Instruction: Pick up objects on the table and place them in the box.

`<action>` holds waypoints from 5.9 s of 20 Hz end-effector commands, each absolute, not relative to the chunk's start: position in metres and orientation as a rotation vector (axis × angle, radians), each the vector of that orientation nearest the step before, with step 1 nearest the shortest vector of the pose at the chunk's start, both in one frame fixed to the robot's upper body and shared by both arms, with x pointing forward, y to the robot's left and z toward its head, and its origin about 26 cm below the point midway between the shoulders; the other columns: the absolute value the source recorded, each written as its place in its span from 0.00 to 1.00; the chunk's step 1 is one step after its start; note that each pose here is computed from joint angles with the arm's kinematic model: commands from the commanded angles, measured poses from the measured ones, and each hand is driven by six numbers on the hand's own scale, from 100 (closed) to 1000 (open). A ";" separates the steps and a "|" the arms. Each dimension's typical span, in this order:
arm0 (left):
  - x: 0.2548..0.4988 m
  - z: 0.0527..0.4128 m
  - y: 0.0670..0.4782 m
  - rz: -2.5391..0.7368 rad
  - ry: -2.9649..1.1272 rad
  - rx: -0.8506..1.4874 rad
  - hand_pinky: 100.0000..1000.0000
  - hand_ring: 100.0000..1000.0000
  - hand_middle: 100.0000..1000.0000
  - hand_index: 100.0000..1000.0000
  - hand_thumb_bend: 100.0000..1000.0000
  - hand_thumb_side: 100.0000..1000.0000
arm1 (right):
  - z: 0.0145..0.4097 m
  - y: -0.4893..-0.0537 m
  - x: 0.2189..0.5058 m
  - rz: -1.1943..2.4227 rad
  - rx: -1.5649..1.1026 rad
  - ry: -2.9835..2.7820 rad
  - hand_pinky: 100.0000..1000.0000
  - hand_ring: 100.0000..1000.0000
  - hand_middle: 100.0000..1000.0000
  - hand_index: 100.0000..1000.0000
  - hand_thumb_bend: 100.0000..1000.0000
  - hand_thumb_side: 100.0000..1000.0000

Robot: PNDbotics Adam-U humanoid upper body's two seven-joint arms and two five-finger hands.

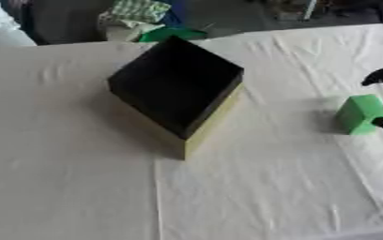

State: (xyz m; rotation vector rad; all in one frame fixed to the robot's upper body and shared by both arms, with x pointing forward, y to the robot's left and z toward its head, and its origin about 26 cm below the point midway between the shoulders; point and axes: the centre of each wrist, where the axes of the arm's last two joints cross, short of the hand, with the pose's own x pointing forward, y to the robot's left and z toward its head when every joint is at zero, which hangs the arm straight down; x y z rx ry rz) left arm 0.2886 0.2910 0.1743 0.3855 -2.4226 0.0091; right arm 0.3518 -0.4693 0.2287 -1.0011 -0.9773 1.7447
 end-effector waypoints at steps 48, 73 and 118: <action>0.288 0.182 0.291 0.001 -2.440 0.371 0.59 0.62 0.54 0.71 0.03 1.00 | 0.308 -0.450 0.358 1.711 -1.198 -1.217 0.84 0.66 0.56 0.73 0.00 0.44; 0.302 0.217 0.264 -0.116 -2.593 0.190 0.60 0.64 0.55 0.72 0.05 0.98 | 0.347 -0.317 0.424 1.888 -0.996 -1.555 0.80 0.65 0.55 0.75 0.00 0.52; 0.309 0.249 0.226 -0.251 -2.719 -0.100 0.60 0.65 0.55 0.71 0.07 0.96 | 0.267 -0.263 0.475 2.015 -1.113 -1.354 0.88 0.76 0.70 0.79 0.08 0.67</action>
